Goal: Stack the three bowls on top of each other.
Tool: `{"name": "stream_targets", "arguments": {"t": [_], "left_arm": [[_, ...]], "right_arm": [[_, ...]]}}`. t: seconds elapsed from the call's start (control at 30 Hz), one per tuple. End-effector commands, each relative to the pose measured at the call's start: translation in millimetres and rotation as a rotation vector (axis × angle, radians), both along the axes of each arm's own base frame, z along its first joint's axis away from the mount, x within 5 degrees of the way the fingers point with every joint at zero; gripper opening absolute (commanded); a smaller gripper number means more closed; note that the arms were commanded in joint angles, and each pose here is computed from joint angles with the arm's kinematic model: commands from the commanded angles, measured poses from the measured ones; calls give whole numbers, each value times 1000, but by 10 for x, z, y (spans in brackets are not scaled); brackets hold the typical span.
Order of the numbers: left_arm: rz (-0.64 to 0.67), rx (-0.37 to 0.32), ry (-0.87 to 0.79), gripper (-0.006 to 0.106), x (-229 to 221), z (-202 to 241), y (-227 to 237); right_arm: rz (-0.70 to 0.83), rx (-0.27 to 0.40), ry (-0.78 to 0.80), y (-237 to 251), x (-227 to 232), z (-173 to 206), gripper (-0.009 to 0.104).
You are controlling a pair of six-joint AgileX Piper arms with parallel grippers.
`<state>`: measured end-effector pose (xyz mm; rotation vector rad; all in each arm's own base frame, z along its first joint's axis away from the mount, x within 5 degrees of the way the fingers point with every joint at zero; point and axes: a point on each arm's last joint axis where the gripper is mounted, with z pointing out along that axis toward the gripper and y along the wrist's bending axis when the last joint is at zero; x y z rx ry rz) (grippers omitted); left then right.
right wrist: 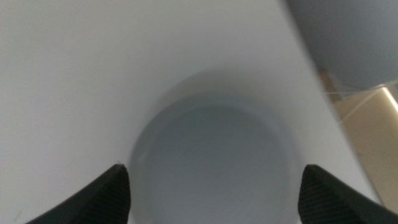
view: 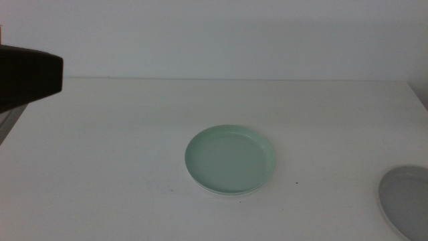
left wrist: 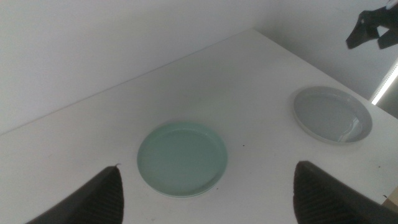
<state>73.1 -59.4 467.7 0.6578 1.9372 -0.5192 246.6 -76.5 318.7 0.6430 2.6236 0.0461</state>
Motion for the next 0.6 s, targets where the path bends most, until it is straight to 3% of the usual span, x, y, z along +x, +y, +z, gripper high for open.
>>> {"name": "stream_targets", "arguments": {"t": [0.0,0.17,0.57], "left_arm": [[8,-12,-9,94,-10,7,7],[8,-12,-9,94,-10,7,7],[8,-12,-9,94,-10,7,7]], "right_arm": [[-58,-20,-7,-250,57,-78,91],[-129,20,99,-569,153,-447,91],[-78,59,313,-615,165,-1229,86]]}}
